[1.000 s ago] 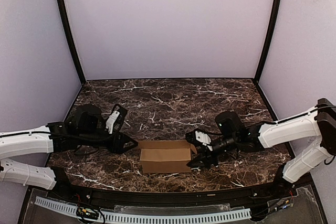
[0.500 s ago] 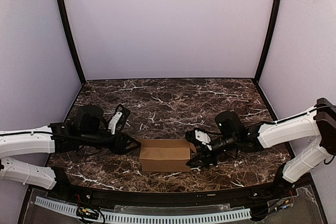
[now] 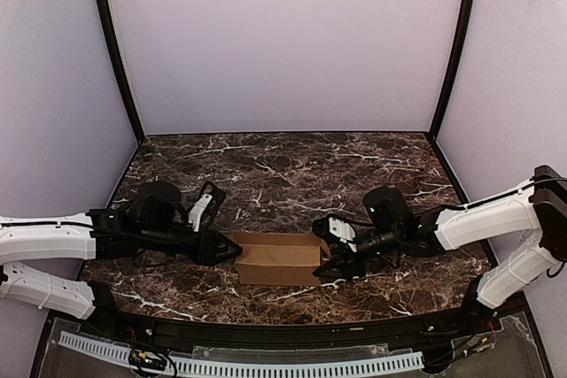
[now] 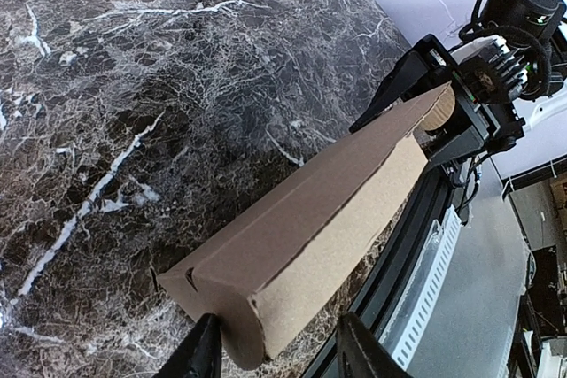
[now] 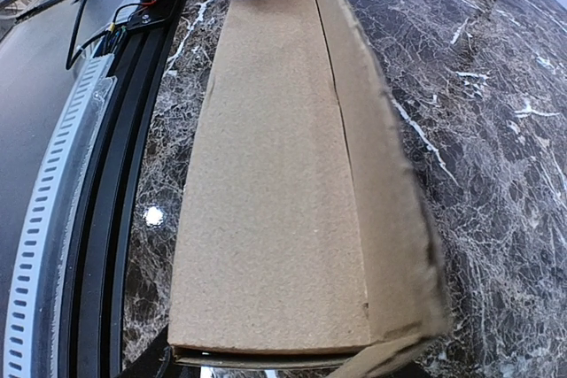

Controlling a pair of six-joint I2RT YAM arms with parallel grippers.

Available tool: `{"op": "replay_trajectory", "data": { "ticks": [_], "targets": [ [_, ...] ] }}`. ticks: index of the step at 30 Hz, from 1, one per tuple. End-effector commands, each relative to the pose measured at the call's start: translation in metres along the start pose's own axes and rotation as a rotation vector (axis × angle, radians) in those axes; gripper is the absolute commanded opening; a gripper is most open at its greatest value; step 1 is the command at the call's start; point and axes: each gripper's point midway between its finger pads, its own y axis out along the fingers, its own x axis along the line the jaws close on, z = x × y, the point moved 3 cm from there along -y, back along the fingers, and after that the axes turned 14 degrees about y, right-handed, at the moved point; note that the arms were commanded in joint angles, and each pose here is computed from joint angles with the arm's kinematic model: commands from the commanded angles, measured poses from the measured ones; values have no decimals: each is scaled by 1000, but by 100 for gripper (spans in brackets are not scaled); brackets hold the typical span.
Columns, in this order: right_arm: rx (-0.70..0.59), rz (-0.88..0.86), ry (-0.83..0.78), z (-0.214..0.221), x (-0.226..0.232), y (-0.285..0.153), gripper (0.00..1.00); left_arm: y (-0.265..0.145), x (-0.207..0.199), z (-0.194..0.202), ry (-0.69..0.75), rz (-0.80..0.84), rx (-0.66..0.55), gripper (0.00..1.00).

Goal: Fold the paper box

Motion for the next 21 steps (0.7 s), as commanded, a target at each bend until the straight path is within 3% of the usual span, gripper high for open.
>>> {"op": "replay_trajectory", "data": {
  "ticks": [1,21],
  "targets": [
    [-30,24,-1,-4,-5,1,23,1,-7,-8,-11,9,-8,43],
    [-7,30,7,9,-4,7,20,10,6,6,34,-105,64,40]
  ]
}}
